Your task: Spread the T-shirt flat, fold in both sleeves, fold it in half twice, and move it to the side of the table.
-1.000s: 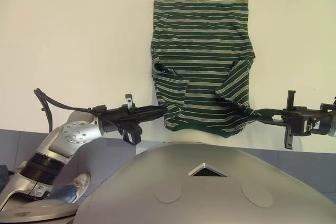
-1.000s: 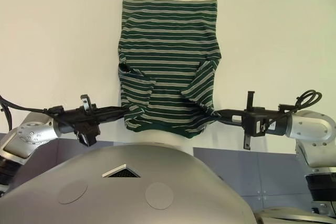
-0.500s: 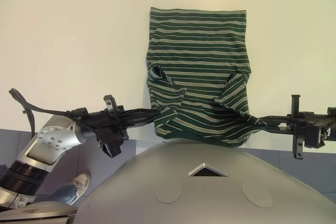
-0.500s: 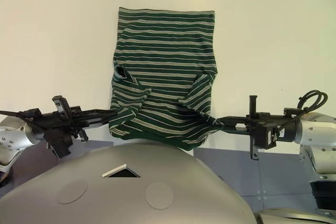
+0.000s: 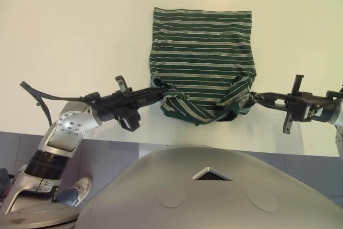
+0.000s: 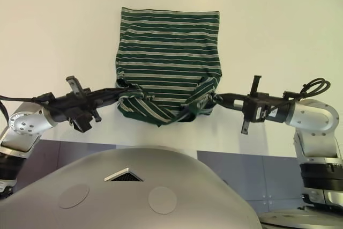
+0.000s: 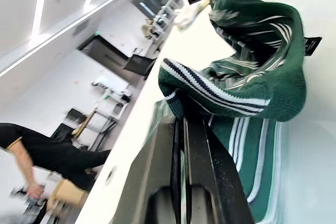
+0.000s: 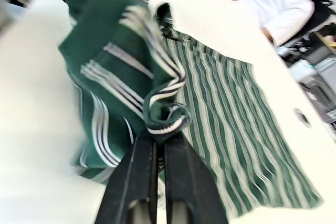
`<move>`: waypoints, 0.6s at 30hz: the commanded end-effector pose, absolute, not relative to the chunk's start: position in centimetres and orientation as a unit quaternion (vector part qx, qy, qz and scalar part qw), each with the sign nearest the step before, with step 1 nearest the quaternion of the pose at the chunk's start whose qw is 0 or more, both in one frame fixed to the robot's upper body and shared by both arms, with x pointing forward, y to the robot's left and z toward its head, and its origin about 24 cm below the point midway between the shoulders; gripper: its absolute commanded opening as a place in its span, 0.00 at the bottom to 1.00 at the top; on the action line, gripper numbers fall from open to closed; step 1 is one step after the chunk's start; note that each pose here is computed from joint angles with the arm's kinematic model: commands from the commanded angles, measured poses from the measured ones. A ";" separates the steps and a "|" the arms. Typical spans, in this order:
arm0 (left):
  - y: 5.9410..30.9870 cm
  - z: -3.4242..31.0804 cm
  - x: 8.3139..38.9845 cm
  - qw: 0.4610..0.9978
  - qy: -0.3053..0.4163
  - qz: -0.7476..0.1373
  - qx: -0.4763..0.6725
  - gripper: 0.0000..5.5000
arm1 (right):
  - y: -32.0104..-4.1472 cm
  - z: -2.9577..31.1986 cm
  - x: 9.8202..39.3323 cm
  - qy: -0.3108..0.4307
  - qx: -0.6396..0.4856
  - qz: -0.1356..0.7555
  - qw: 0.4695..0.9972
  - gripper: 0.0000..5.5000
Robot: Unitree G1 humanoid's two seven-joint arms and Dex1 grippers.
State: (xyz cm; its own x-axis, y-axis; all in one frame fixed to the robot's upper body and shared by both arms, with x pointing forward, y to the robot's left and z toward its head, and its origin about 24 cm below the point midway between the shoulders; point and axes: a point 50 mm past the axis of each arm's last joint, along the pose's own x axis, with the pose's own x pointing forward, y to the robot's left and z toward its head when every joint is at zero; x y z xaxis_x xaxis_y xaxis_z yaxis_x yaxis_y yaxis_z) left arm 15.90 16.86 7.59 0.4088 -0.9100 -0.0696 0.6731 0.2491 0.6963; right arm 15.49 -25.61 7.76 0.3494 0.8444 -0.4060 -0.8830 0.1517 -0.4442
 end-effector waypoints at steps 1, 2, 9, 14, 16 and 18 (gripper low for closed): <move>17.4 7.0 19.3 0.808 -0.143 -0.444 0.360 0.00 | -25.5 7.3 18.0 0.030 -0.361 0.522 0.772 0.00; 17.4 6.8 20.2 0.817 -0.134 -0.427 0.363 0.00 | -25.5 7.2 18.9 0.033 -0.380 0.505 0.774 0.00; 17.6 4.6 24.5 0.858 -0.061 -0.360 0.362 0.00 | -25.0 6.3 23.4 0.028 -0.447 0.424 0.787 0.00; 18.0 4.1 26.6 0.878 -0.036 -0.322 0.352 0.00 | -24.3 5.9 26.4 0.022 -0.474 0.366 0.800 0.00; 18.0 3.9 27.4 0.884 -0.029 -0.305 0.353 0.00 | -24.1 5.8 27.5 0.021 -0.483 0.343 0.805 0.00; 18.0 3.6 28.3 0.887 -0.020 -0.291 0.358 0.00 | -23.5 5.5 28.4 0.021 -0.482 0.333 0.810 0.00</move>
